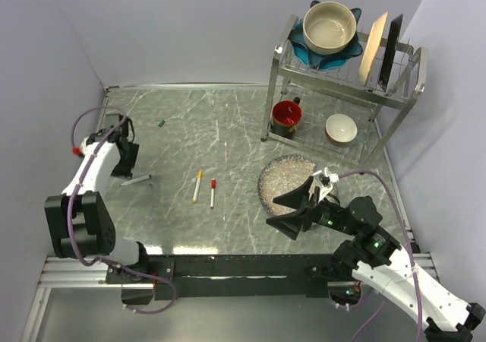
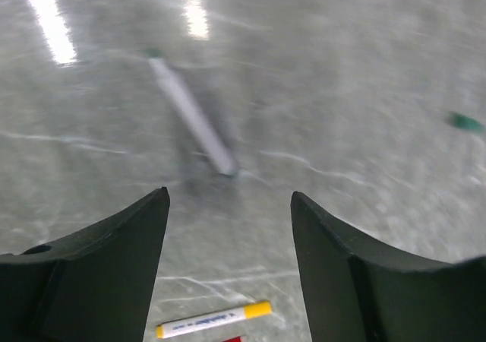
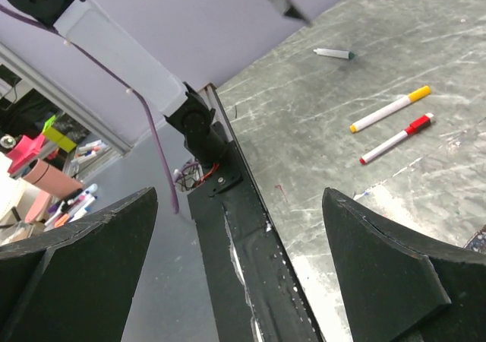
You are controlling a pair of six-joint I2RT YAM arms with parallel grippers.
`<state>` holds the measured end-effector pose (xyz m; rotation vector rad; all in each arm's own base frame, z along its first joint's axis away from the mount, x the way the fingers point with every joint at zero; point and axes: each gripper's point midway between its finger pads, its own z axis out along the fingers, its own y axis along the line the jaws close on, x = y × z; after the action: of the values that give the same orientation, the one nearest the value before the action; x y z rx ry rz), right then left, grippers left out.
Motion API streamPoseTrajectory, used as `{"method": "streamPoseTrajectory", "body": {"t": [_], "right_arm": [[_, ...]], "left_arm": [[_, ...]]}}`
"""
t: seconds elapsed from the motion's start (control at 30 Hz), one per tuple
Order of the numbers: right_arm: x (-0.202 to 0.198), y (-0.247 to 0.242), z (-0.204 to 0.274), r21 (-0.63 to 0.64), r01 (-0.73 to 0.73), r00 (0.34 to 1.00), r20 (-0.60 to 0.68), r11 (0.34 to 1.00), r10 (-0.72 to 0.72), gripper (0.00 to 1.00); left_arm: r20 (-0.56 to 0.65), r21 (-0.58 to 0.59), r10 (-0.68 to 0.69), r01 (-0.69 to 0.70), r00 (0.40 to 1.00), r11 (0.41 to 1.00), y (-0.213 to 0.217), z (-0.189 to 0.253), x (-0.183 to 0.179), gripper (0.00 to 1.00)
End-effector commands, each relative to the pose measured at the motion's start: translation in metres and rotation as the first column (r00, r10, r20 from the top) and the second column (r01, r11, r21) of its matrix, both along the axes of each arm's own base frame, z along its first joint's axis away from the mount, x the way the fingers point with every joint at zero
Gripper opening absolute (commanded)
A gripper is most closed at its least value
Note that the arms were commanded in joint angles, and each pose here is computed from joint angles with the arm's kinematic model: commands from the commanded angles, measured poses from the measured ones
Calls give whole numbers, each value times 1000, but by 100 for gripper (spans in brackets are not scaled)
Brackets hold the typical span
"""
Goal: Insert the pens into the pen caps
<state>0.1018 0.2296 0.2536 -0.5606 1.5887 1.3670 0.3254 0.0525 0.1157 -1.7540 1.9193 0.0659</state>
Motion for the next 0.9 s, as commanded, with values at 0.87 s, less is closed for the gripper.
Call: {"method": "streamPoseTrajectory", "body": {"t": [0.87], "right_arm": [[18,4,27,1,58,996,65,998,-58,96]], "left_arm": [[-281,-156,248,-299,927,941,26,-116,-22,50]]}}
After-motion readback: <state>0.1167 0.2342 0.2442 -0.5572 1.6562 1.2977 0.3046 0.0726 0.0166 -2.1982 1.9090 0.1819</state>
